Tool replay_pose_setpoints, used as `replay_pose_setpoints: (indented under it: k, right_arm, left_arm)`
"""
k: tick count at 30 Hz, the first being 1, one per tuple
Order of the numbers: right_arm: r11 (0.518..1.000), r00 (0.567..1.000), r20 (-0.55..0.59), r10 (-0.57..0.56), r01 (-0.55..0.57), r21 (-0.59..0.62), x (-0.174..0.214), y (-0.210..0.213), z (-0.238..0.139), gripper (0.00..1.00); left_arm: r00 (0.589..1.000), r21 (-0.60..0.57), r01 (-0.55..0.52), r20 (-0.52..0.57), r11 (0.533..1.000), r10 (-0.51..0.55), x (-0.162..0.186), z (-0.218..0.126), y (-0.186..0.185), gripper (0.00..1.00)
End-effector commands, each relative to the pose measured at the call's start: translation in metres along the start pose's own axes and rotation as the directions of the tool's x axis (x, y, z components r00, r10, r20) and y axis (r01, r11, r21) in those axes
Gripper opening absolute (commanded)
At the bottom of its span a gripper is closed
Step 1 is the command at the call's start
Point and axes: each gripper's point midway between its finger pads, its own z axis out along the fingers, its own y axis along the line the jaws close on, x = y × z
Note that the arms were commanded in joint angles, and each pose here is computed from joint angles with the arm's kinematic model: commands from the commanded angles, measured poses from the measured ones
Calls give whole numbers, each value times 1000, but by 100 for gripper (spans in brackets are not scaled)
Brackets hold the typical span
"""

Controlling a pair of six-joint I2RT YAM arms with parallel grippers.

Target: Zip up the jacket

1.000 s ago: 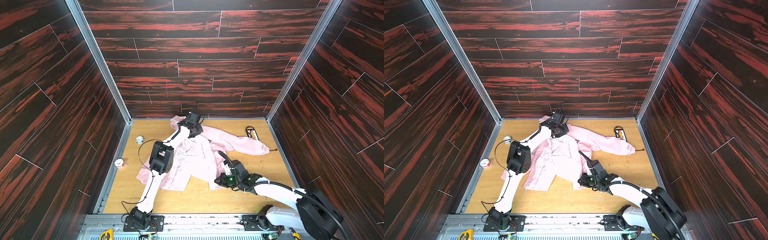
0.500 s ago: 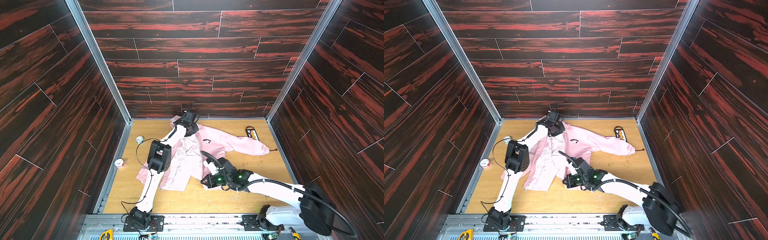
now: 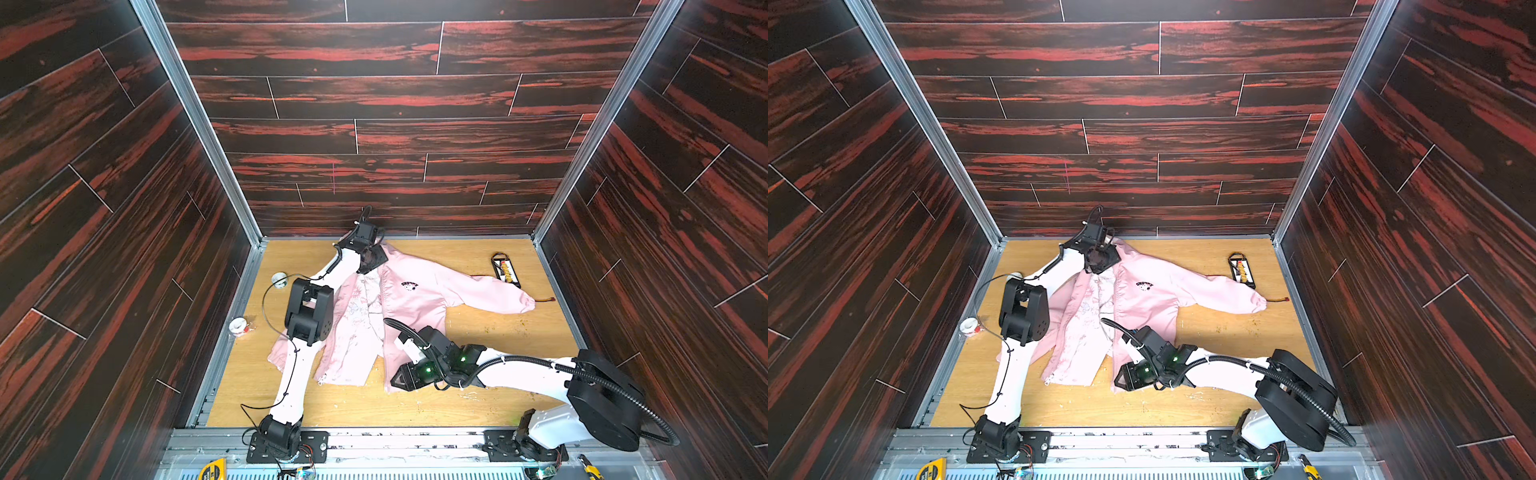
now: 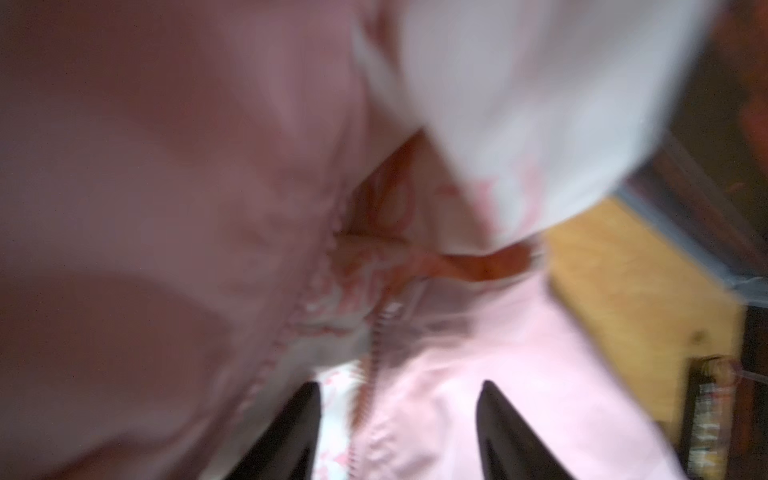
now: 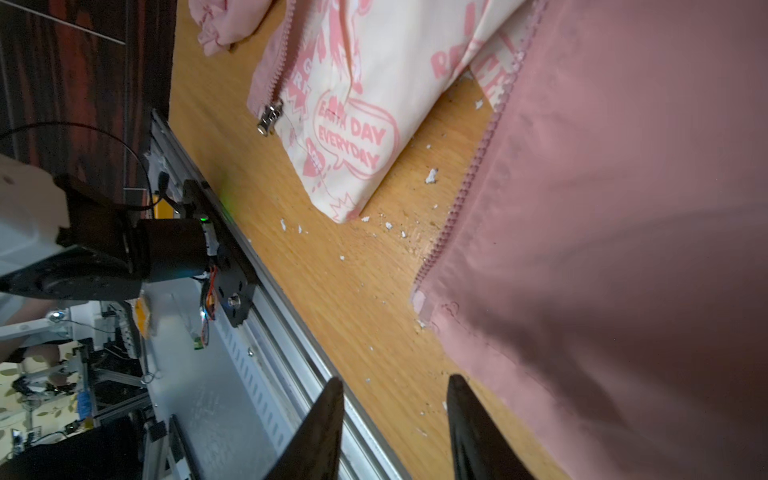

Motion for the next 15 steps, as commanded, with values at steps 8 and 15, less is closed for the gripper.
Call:
replay_pose_setpoints:
  k: [8,15]
  right_arm:
    - [818,879,465,-107,-188,544,-57,-75,-129,98]
    - [802,916,399,-44,-206,560,-72,-87,-107,91]
  left_arm:
    - [980,207,-85,193,975,45,-36,-148,-72,73]
    - [967,75,-113,238,991,92,2,-220,-13,79]
